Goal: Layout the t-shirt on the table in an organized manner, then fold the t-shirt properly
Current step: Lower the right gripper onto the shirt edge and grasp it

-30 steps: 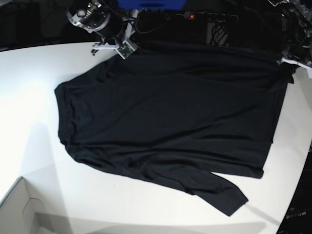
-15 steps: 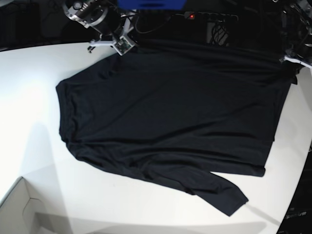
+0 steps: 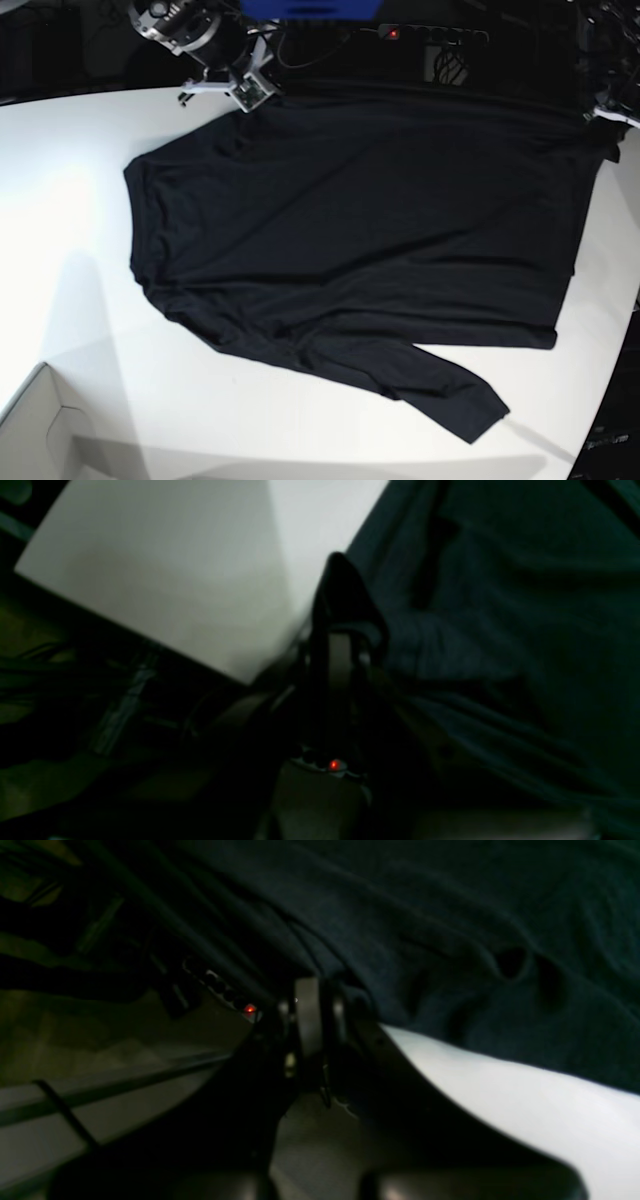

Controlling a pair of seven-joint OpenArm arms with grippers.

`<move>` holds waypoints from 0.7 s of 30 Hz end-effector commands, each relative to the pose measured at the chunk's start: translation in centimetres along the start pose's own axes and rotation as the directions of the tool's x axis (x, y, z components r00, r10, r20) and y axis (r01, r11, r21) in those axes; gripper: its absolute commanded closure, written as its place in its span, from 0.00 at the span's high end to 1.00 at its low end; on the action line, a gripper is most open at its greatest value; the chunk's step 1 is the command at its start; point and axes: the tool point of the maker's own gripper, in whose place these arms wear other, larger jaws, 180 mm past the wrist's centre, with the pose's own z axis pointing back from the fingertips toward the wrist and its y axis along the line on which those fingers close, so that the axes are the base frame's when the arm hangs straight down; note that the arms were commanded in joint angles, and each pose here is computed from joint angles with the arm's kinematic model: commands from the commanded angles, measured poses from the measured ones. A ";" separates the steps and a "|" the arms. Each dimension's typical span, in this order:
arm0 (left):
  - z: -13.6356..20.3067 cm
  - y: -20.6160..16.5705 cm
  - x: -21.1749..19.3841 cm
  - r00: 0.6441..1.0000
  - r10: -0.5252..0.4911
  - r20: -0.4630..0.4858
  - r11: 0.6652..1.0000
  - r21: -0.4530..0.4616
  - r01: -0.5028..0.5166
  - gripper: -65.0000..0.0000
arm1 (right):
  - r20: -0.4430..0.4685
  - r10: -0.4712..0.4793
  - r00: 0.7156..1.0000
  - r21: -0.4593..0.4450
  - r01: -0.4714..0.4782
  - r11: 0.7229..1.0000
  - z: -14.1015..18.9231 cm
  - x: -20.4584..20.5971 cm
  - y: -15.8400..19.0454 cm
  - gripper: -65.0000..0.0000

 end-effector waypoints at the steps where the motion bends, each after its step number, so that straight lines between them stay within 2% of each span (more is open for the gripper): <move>1: 0.4 0.4 2.2 0.998 -0.019 0.065 1.000 0.006 0.019 0.00 | 0.012 0.001 1.000 0.009 -0.001 1.000 0.4 0.3 0.4 0.00; 6: 0.4 0.4 2.1 0.998 -0.018 0.065 1.000 0.006 0.018 0.00 | 0.023 0.001 1.000 0.008 -0.001 1.000 0.5 0.4 0.4 0.00; 11: 0.3 0.3 2.4 0.997 -0.016 0.072 1.000 0.003 0.016 0.00 | 0.108 -0.006 0.994 0.023 0.004 1.000 1.2 1.1 1.0 0.00; 15: -0.1 -0.2 2.8 0.997 -0.017 0.081 1.000 -0.009 0.018 0.00 | 0.120 -0.001 0.993 0.021 -0.001 1.000 1.1 1.5 0.8 0.00; 21: -0.5 -0.7 3.9 0.994 -0.017 0.105 1.000 -0.018 0.019 0.00 | 0.171 0.036 0.985 -0.006 -0.036 0.999 0.3 3.6 -0.7 0.00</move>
